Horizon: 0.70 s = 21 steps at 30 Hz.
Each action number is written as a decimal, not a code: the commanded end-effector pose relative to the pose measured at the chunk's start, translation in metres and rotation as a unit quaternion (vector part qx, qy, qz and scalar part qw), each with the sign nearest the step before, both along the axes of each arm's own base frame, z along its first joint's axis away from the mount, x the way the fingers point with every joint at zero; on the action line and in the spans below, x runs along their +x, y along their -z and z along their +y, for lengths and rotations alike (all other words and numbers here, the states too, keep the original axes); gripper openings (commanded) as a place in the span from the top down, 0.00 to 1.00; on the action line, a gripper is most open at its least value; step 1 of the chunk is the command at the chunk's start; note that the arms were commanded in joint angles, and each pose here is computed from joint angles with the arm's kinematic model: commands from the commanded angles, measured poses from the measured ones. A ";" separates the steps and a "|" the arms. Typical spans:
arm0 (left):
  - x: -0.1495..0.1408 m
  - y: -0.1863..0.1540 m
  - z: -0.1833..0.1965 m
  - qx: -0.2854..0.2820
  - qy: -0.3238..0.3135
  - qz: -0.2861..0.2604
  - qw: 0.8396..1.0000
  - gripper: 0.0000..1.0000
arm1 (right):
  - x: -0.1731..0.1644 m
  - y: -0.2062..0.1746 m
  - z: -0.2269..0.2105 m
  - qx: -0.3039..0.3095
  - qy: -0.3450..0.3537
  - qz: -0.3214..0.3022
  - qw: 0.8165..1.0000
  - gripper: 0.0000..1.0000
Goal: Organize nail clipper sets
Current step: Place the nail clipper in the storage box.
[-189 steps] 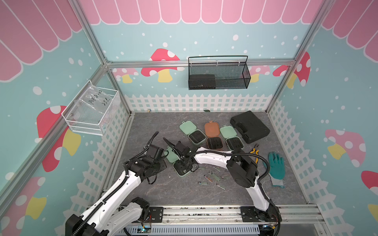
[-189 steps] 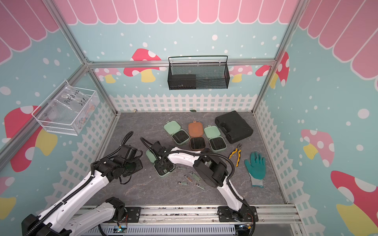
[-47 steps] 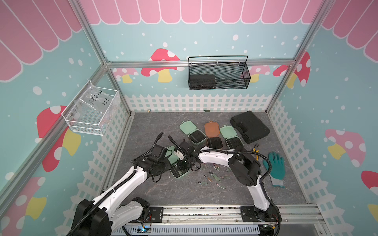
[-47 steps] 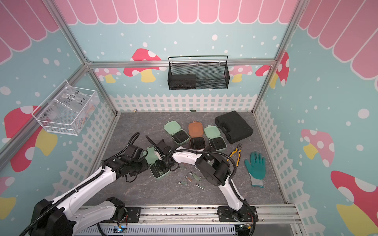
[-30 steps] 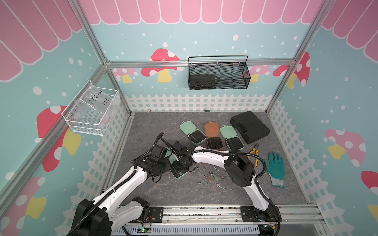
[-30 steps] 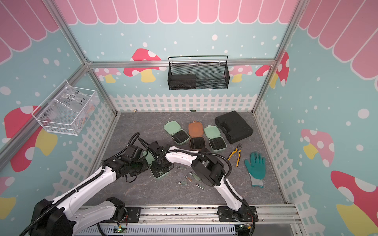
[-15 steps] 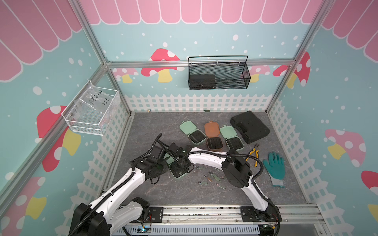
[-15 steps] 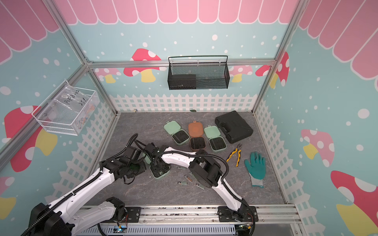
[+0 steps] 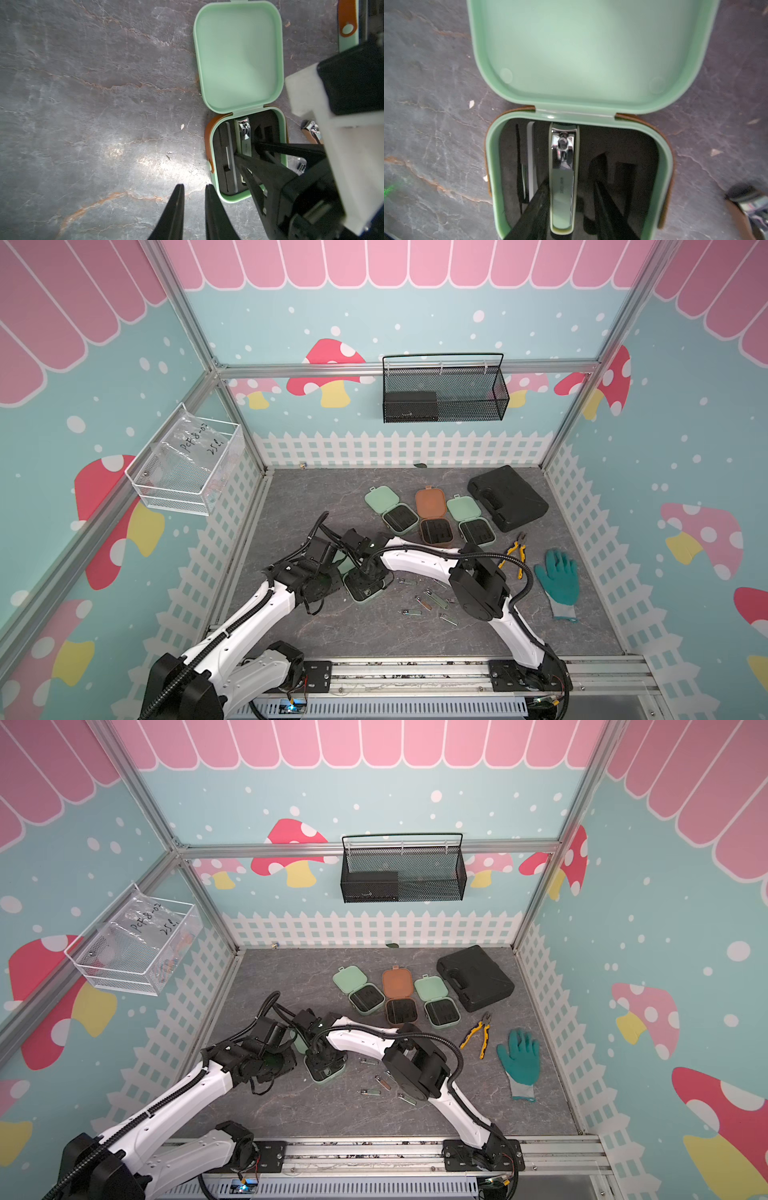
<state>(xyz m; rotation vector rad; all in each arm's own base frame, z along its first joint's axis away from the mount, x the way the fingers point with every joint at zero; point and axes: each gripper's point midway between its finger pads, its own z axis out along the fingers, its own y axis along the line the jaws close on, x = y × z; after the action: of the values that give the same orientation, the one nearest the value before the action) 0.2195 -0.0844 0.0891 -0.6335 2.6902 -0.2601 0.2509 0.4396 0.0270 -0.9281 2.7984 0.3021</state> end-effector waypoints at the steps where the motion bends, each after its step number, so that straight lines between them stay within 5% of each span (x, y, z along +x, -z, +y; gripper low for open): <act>1: 0.005 -0.009 0.002 0.002 -0.011 -0.010 1.000 0.78 | 0.018 -0.009 -0.002 0.006 0.005 -0.026 1.000 0.62; 7: 0.007 -0.009 0.001 -0.002 -0.014 -0.011 1.000 0.79 | 0.012 -0.033 0.010 0.058 -0.013 -0.024 0.998 0.76; 12: 0.009 -0.007 -0.001 -0.007 -0.018 -0.012 1.000 0.81 | 0.004 -0.015 0.011 0.062 -0.019 -0.004 0.998 0.93; 21: 0.011 -0.003 -0.006 -0.015 -0.010 -0.006 1.000 0.84 | 0.003 0.019 -0.001 0.049 -0.003 0.018 0.999 1.00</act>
<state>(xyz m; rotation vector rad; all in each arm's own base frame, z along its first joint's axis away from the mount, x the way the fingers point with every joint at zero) 0.2245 -0.0883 0.0879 -0.6477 2.6903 -0.2758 0.2605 0.4501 0.0362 -0.9288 2.7190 0.4928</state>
